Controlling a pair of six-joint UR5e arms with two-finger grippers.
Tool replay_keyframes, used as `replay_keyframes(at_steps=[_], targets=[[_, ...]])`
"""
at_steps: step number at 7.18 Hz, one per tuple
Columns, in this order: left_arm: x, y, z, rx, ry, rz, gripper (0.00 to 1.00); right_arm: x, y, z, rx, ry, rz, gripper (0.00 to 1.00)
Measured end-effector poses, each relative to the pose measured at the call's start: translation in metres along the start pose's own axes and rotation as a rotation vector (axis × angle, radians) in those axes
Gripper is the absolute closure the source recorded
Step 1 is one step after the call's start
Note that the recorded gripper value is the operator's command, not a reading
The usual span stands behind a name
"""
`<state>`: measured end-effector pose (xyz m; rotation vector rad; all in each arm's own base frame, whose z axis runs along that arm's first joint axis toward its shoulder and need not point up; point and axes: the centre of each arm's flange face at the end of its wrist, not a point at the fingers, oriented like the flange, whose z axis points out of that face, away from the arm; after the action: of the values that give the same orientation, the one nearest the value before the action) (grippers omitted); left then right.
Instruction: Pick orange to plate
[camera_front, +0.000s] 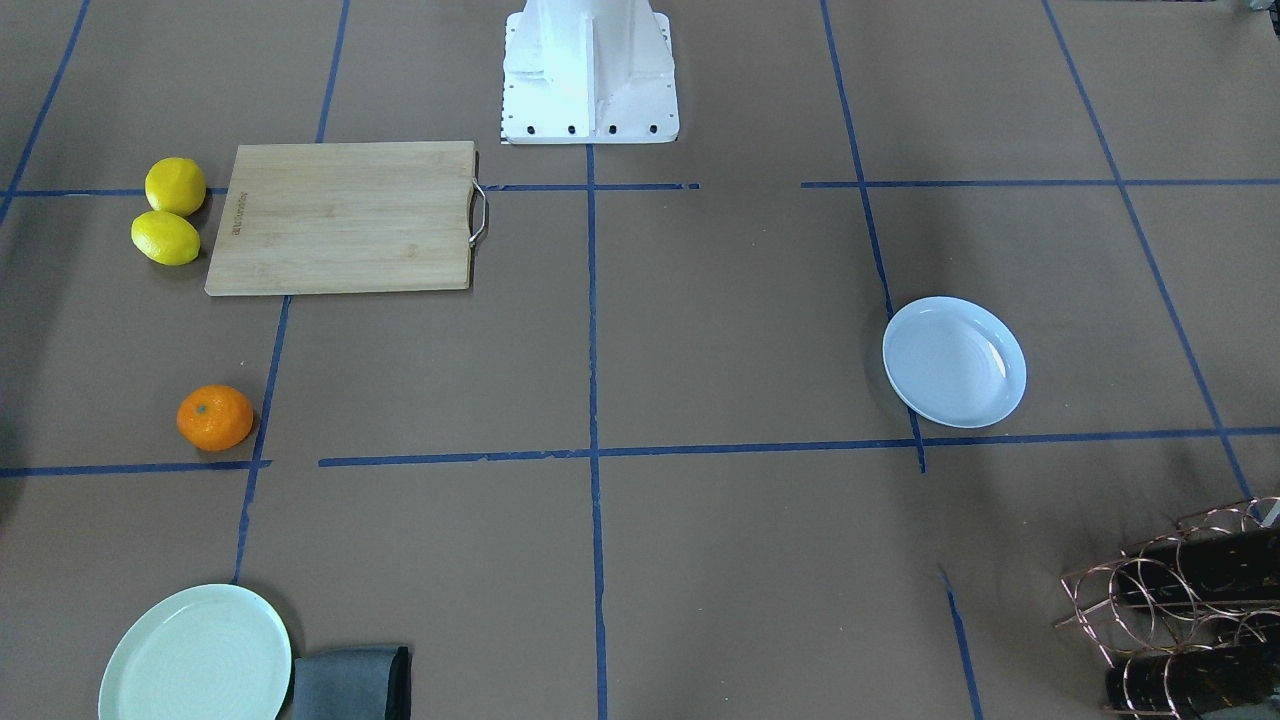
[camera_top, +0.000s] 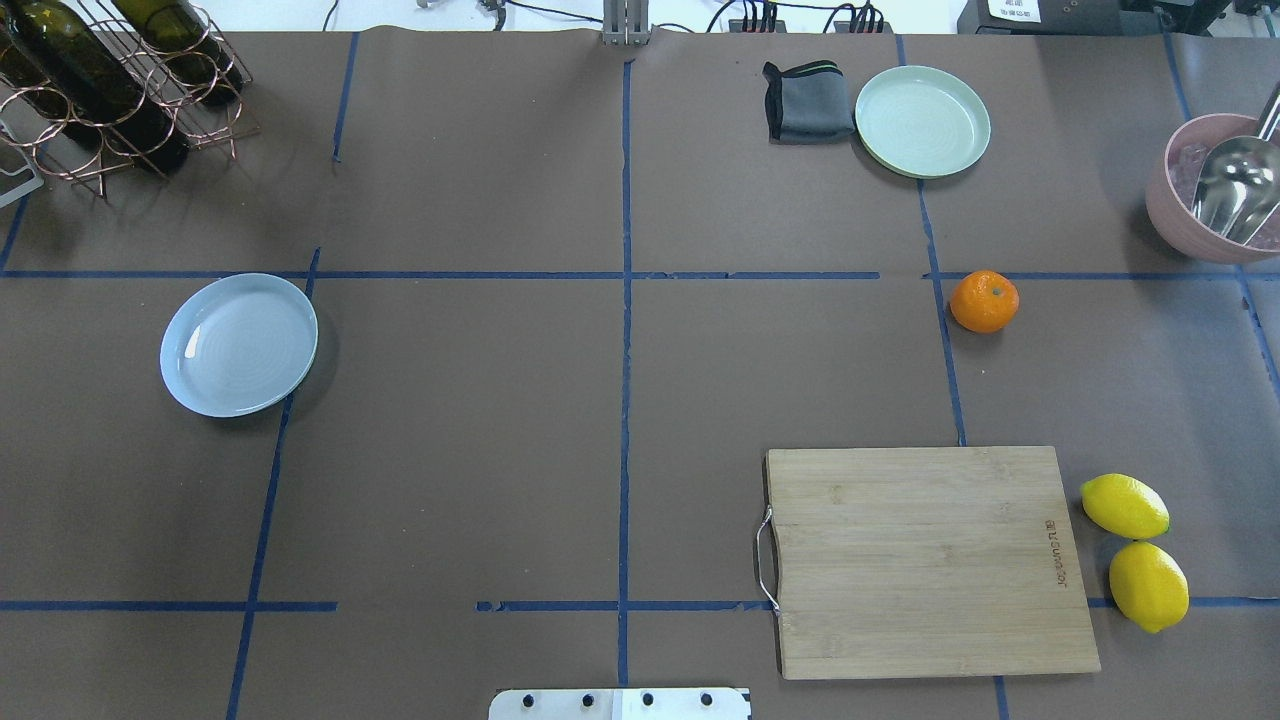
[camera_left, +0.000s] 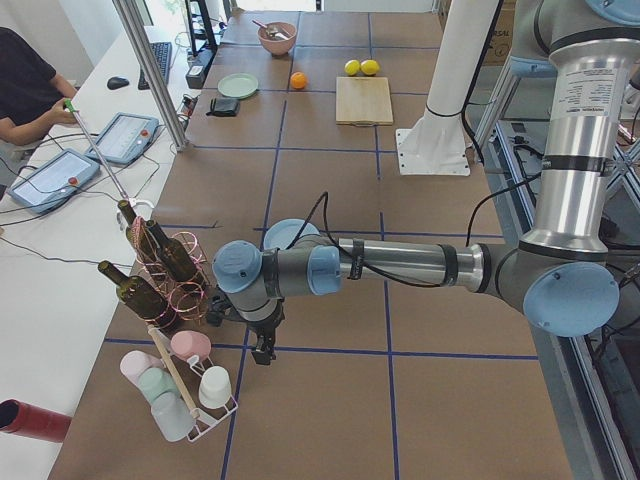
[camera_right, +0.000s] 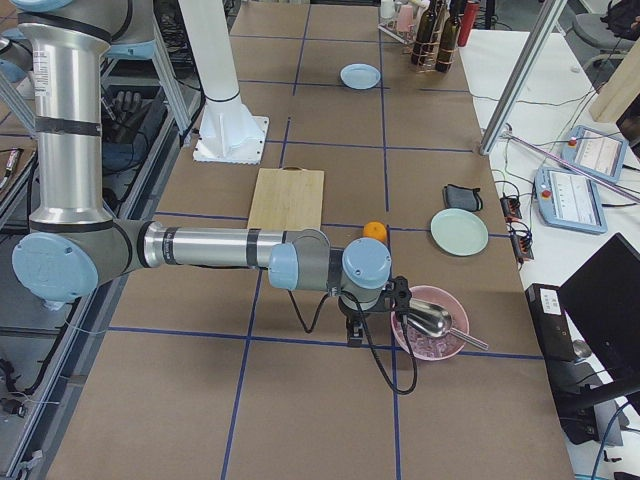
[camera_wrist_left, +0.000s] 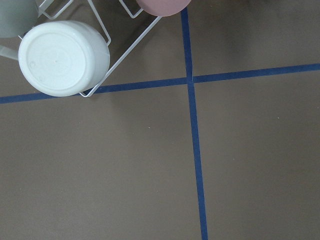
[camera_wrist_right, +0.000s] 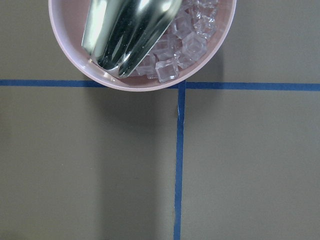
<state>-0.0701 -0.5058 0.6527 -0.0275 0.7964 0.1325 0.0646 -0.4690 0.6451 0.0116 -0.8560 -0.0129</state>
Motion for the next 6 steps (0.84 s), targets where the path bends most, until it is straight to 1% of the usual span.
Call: replay_keyframes(at_steps=[2, 3, 4, 5, 6], targets=[[0.005, -0.004, -0.004, 0.011, 0.001, 0.011, 0.00, -0.001, -0.001, -0.001, 0.004, 0.003, -0.005, 0.00], [0.010, -0.011, -0.008, 0.036, 0.000, 0.041, 0.00, -0.002, -0.001, -0.002, 0.008, 0.003, -0.009, 0.00], [0.015, -0.020, -0.011, 0.089, 0.003, 0.098, 0.00, -0.003, -0.002, -0.004, 0.012, 0.002, -0.013, 0.00], [0.023, -0.030, -0.005, 0.140, 0.017, 0.172, 0.00, -0.006, -0.003, -0.006, 0.017, 0.002, -0.018, 0.00], [0.038, -0.039, 0.005, 0.175, 0.029, 0.247, 0.00, -0.009, -0.004, -0.008, 0.022, 0.002, -0.024, 0.00]])
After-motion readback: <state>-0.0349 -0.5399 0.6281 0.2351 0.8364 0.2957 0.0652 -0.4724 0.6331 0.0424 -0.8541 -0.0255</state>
